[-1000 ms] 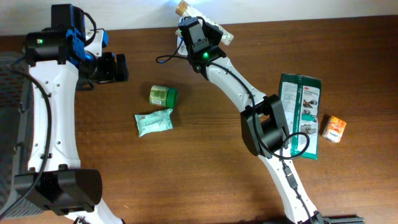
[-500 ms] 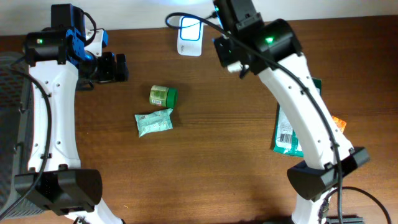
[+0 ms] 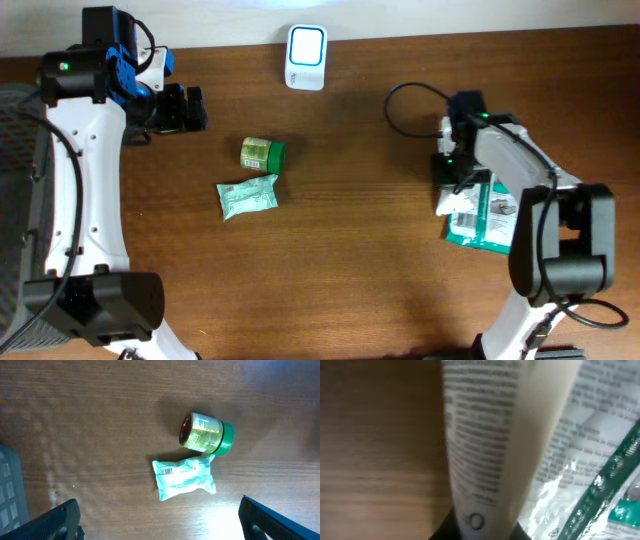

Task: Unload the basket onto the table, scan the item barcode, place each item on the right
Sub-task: 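Lay the white tube on the glove pack at right and release, then grasp the green-lidded jar with the right gripper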

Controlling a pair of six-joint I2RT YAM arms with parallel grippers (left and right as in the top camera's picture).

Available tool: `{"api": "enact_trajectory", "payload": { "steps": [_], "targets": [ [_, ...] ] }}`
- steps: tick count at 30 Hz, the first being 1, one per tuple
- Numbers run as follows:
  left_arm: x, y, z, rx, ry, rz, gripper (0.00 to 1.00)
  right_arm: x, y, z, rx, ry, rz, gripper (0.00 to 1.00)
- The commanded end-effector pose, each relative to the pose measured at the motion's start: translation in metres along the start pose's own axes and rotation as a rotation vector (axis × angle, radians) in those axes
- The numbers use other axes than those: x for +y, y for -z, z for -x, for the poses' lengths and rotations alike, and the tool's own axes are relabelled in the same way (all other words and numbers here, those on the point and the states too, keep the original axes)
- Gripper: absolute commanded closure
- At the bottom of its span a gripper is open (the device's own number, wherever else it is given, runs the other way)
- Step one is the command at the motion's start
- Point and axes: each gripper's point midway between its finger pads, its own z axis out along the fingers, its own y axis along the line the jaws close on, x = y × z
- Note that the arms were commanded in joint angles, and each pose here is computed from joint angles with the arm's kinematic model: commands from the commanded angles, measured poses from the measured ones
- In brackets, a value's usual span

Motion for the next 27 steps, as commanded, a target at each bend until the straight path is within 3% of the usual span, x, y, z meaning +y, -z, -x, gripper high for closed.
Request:
{"api": "enact_trajectory", "payload": {
  "steps": [1,3,5,8,9,11,13,16,17,19,22,27],
  "targets": [
    [0.001,0.005,0.001,-0.015,-0.009,-0.001,0.01,-0.045,-0.014,-0.008,0.016,0.025,-0.049,0.77],
    [0.001,0.005,0.001,-0.015,-0.009,-0.001,0.01,-0.046,-0.009,-0.003,0.003,0.001,-0.007,0.46],
    [0.001,0.005,0.001,-0.015,-0.009,-0.001,0.01,-0.017,0.02,0.013,-0.014,0.017,0.144,0.25],
    [0.001,0.005,0.001,-0.015,-0.009,-0.001,0.01,0.02,0.074,0.037,-0.054,0.081,0.242,0.1],
    [0.001,0.005,0.001,-0.015,-0.009,-0.001,0.01,0.064,0.11,0.056,-0.127,0.174,0.311,0.0],
    [0.001,0.005,0.001,-0.015,-0.009,-0.001,0.01,0.126,0.132,0.075,-0.246,0.282,0.465,0.02],
    [0.001,0.005,0.001,-0.015,-0.009,-0.001,0.01,0.198,0.162,0.1,-0.385,0.265,0.638,0.02],
    [0.001,0.005,0.001,-0.015,-0.009,-0.001,0.01,0.275,0.157,0.108,-0.516,0.426,0.617,0.0],
    [0.001,0.005,0.001,-0.015,-0.009,-0.001,0.01,0.296,0.149,0.105,-0.553,0.56,0.601,0.0],
    [0.001,0.005,0.001,-0.015,-0.009,-0.001,0.01,0.322,0.13,0.101,-0.579,0.689,0.595,0.0],
    [0.001,0.005,0.001,-0.015,-0.009,-0.001,0.01,0.343,0.1,0.101,-0.574,0.726,0.605,0.11],
    [0.001,0.005,0.001,-0.015,-0.009,-0.001,0.01,0.368,0.069,0.082,-0.537,0.834,0.625,0.12]
  ]
}}
